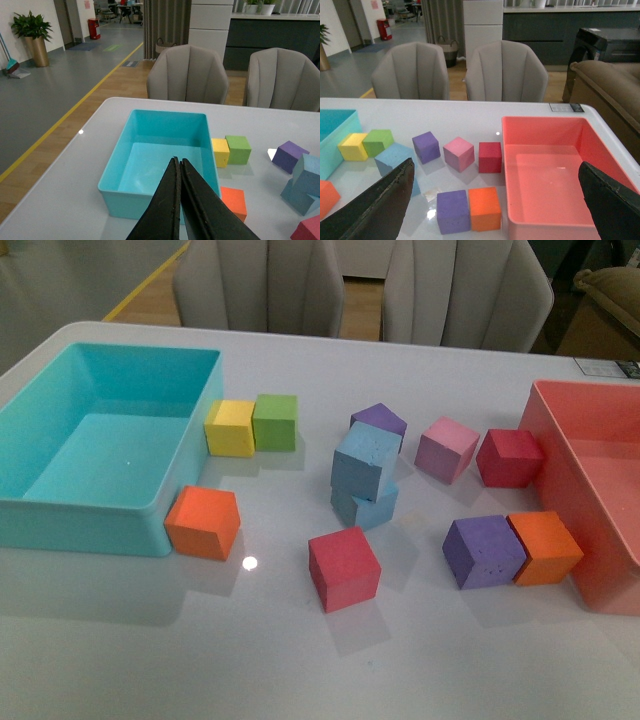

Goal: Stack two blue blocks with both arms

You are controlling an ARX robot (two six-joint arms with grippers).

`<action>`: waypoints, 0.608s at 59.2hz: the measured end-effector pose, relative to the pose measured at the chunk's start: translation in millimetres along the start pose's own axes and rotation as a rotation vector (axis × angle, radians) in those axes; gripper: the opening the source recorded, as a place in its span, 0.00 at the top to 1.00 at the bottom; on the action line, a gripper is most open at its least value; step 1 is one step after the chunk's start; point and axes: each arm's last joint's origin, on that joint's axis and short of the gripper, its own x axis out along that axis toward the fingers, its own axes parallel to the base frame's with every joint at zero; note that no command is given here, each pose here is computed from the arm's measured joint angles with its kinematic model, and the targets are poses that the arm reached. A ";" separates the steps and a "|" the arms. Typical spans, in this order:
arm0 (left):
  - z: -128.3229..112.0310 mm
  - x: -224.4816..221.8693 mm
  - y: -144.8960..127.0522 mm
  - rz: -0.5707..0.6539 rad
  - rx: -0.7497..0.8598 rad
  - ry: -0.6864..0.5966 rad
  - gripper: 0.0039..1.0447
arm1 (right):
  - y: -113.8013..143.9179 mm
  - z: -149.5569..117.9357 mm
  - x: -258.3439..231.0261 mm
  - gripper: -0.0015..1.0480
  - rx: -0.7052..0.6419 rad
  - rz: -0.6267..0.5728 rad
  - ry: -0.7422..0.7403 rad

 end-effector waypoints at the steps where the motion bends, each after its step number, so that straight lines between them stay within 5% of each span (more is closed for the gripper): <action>1: -1.7 -2.0 0.0 0.000 0.000 0.014 0.99 | 0.0 0.0 0.0 0.09 0.000 0.000 0.000; 27: -1.2 -8.4 0.0 0.000 0.000 -0.008 0.99 | 0.0 0.0 0.0 0.09 0.000 0.000 0.000; 36: -1.2 -8.4 0.0 0.000 0.000 -0.008 0.72 | 0.0 0.0 0.0 0.09 0.000 0.000 0.000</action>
